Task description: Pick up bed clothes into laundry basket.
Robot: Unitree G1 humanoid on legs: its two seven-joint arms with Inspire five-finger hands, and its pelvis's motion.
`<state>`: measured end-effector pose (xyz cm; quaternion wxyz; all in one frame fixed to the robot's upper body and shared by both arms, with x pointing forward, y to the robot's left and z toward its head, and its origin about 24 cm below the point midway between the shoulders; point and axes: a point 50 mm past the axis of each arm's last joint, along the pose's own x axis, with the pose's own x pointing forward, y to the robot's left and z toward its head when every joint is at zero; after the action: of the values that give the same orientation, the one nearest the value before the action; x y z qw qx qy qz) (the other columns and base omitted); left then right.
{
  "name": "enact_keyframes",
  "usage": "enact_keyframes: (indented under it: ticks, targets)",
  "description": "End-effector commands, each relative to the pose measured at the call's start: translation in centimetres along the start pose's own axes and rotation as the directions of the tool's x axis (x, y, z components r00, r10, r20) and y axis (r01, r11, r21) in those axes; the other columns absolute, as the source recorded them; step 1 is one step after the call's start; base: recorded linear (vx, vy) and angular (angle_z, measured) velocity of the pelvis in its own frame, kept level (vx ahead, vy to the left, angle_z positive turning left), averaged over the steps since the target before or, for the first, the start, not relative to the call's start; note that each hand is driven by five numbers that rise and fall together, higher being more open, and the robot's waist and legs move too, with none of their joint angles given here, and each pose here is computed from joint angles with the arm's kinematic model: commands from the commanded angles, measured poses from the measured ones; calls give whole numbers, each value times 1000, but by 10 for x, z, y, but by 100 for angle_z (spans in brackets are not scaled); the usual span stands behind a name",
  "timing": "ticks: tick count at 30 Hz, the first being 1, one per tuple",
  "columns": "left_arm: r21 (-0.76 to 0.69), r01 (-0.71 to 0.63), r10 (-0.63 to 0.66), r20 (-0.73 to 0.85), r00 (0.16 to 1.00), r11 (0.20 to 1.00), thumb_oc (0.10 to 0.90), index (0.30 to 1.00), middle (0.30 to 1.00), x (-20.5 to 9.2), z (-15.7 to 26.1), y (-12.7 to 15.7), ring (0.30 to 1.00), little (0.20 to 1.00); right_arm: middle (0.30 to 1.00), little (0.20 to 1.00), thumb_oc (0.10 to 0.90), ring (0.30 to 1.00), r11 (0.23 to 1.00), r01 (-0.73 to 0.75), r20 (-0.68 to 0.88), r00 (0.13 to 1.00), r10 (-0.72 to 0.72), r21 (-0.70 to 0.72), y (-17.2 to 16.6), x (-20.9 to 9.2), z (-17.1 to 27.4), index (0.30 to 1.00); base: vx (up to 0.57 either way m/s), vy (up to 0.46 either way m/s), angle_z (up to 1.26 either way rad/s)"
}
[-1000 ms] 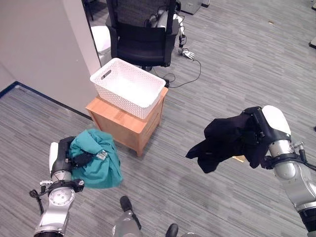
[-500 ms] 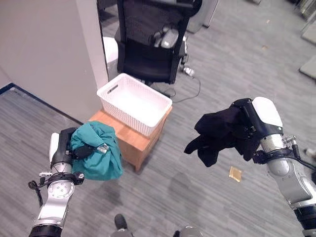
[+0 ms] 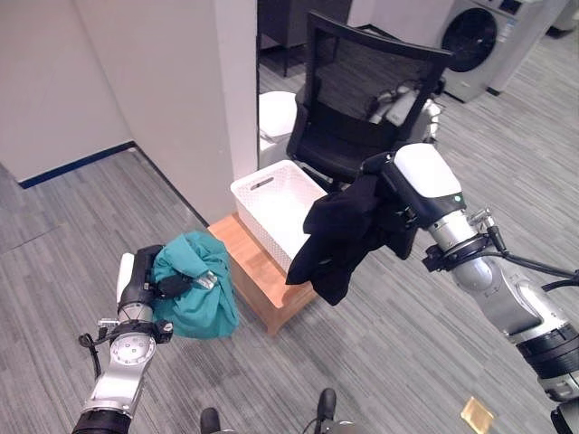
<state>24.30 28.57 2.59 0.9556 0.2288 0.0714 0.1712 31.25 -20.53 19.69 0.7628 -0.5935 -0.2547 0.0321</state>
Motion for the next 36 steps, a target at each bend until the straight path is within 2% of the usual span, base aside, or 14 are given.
enact_keyframes:
  ticks: [1,10,15,25,36]
  targets:
    - [-13,-97,97,289,952,995,400,300,300,23,64,40,300,300,300,300,400,300,967,254,100,963,-252,-16,-57,37,20,300,95,-57,22]
    - [-11,-95,95,192,977,995,400,300,300,21,41,45,300,300,300,300,400,300,965,257,100,963,-250,-57,-69,65,26,300,70,-28,23]
    - [-24,-103,106,154,982,994,400,300,300,18,31,48,300,300,300,300,400,300,956,262,-4,964,-265,-128,-85,77,3,300,42,-9,18]
    - [-34,-115,118,116,986,993,400,300,300,12,19,52,300,300,300,300,400,300,967,198,-141,965,-221,-157,-76,79,-25,300,32,9,7]
    - [-58,-106,113,124,986,993,400,300,300,13,20,47,300,300,300,300,400,300,935,294,-182,927,-329,-197,-116,94,-29,300,8,-2,1]
